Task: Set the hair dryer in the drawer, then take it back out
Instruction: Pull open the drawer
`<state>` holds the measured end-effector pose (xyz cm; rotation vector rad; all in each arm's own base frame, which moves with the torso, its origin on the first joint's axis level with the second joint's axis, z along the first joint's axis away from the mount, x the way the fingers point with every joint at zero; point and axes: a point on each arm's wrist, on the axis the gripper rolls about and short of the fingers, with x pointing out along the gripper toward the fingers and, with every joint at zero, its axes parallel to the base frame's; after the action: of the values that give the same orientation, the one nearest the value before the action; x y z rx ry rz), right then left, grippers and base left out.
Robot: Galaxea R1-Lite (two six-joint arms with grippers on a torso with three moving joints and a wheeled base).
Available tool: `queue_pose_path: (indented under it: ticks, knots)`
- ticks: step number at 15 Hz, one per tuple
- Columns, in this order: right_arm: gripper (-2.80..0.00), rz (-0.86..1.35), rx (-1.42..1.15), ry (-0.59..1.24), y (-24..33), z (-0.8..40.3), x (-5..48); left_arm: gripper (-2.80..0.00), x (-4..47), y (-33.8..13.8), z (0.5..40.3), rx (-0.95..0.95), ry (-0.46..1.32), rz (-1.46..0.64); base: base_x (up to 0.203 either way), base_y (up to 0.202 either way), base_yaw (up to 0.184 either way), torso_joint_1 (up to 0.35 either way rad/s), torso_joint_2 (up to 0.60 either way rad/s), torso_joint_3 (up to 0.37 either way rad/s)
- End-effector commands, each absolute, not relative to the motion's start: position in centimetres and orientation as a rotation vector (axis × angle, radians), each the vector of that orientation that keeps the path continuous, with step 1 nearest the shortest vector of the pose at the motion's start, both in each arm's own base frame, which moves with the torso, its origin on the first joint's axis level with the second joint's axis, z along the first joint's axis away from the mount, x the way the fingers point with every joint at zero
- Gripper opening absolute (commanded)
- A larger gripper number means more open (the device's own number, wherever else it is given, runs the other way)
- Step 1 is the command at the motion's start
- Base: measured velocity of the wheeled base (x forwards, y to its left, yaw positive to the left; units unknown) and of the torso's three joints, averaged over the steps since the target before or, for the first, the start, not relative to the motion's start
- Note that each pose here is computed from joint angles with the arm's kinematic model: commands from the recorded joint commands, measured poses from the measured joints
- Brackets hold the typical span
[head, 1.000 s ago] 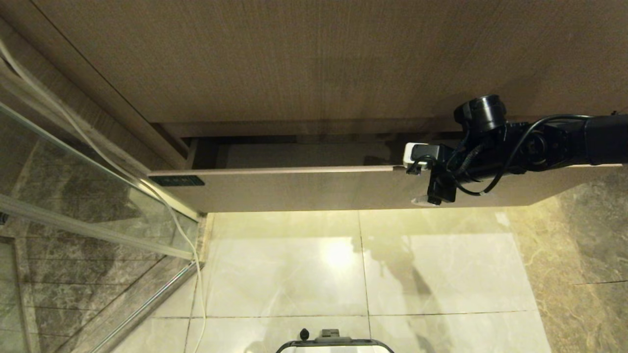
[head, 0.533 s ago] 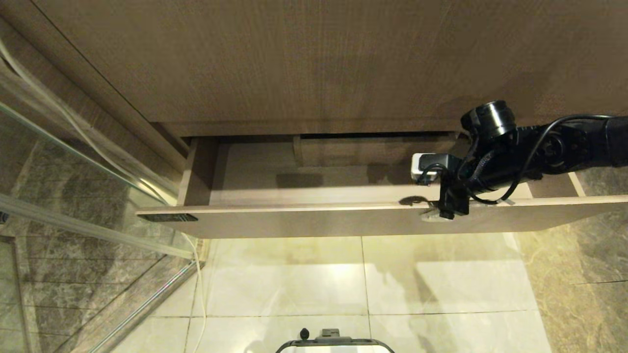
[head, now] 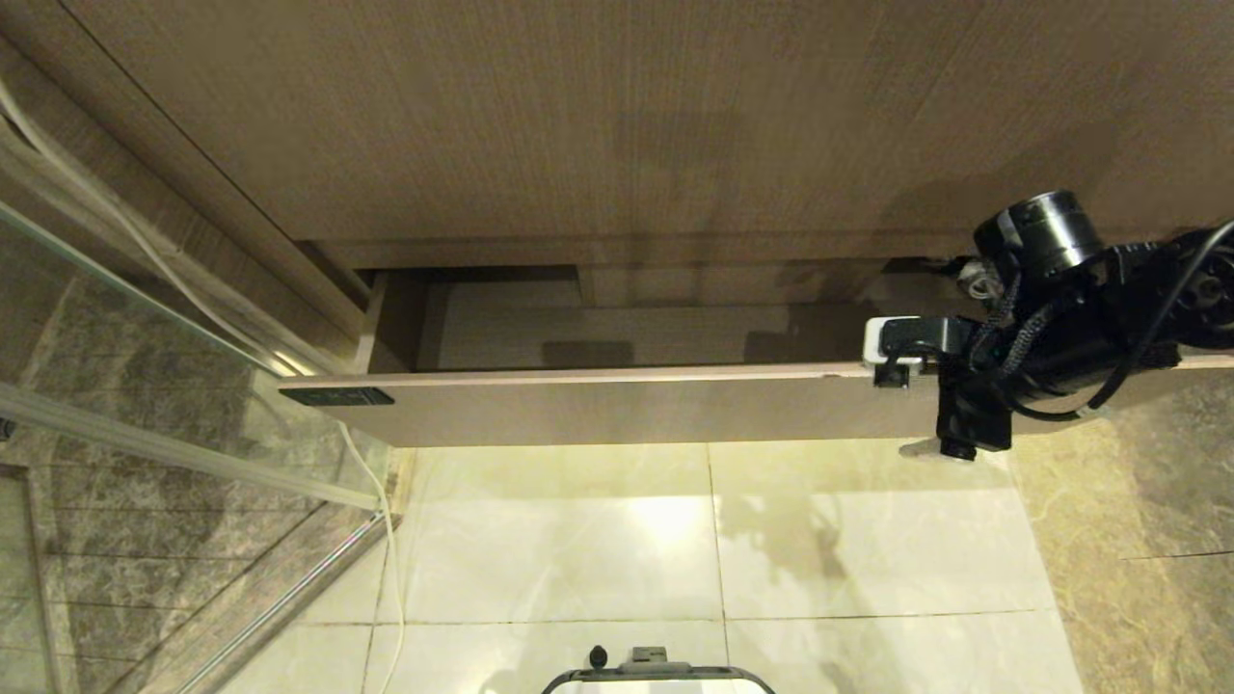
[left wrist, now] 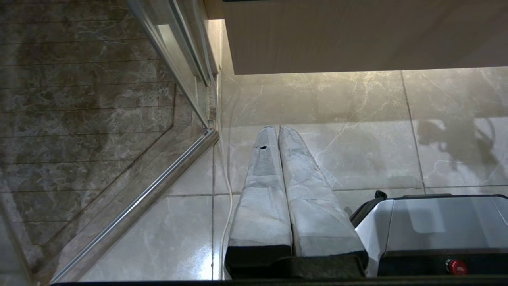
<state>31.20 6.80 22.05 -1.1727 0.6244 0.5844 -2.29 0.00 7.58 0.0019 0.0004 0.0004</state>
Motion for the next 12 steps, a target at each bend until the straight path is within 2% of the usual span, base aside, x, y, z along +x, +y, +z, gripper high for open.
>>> queue_pose_path:
  ticks: [1,8,9,12]
  knots:
    - [0.00,0.548,-1.188,0.626,6.4,22.9,29.6,-2.80,-2.3,0.0,7.6,0.002,0.001,0.002,0.000,0.000,0.000,0.000,0.00,0.000]
    - [0.00,0.467,-1.114,0.557,5.8,25.3,28.2,-2.80,-2.3,0.0,7.6,0.002,0.000,0.002,0.000,0.000,0.000,0.000,0.00,0.000]
    - [-2.80,0.457,-1.111,0.544,5.6,25.7,27.6,-2.80,-2.3,0.0,7.6,0.002,0.001,0.000,0.000,0.000,0.000,0.000,0.00,0.000]
    - [-2.80,0.432,-1.108,0.499,5.1,27.2,25.0,-2.80,-2.3,0.0,7.6,0.002,0.001,0.001,0.000,0.000,0.000,0.000,0.00,0.000]
